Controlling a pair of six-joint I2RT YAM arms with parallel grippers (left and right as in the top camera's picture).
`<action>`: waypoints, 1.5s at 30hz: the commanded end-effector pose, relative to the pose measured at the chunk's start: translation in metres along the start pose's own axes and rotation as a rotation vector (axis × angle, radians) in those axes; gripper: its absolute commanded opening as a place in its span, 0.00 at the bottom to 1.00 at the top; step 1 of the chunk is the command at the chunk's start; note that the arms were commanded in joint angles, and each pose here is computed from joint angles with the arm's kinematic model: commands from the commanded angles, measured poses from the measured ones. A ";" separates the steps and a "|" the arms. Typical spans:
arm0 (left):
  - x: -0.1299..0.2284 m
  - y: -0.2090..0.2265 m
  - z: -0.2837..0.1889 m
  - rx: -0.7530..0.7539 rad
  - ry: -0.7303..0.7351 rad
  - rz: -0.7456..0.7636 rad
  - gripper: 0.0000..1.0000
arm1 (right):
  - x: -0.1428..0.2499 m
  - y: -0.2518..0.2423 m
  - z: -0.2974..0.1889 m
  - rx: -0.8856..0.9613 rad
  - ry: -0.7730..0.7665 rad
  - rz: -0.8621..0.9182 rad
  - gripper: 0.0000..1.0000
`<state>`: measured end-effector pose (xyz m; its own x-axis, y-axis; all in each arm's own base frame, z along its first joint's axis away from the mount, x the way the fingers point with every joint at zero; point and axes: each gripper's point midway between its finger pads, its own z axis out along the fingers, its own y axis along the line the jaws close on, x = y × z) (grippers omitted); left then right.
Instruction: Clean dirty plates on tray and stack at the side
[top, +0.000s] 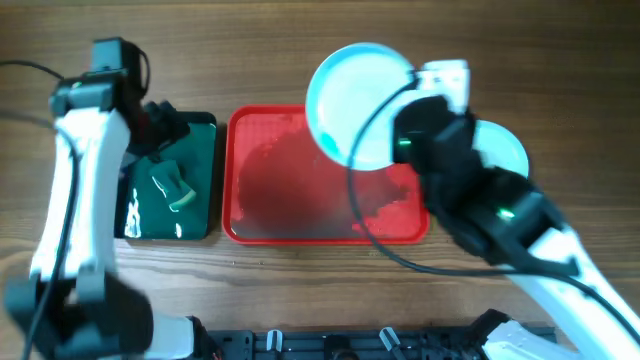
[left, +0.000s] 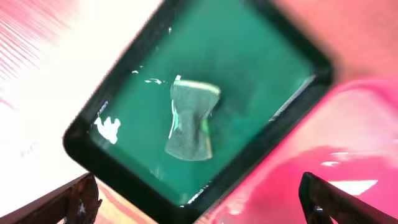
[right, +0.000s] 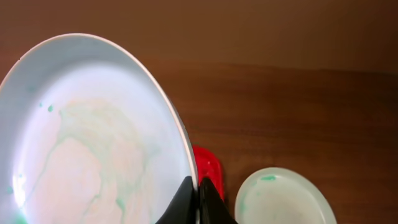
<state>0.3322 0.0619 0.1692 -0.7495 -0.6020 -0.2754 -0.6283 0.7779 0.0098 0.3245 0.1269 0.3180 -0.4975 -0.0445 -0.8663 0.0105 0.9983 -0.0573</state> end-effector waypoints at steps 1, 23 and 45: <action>-0.006 0.002 -0.035 0.070 -0.088 -0.067 1.00 | -0.017 -0.025 -0.029 -0.069 -0.056 0.061 0.04; -0.006 0.003 -0.038 0.075 -0.096 -0.068 1.00 | 0.137 -0.241 0.085 0.324 0.591 0.676 0.04; -0.006 0.003 -0.038 0.075 -0.096 -0.068 1.00 | 0.218 -0.228 0.138 0.247 0.896 0.642 0.52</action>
<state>0.3262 0.0601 0.2073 -0.6943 -0.6194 -0.3663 -0.6427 0.7628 -0.0717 0.3331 -0.1280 0.0689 -0.7457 0.6527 -0.1338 0.6549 0.7550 0.0331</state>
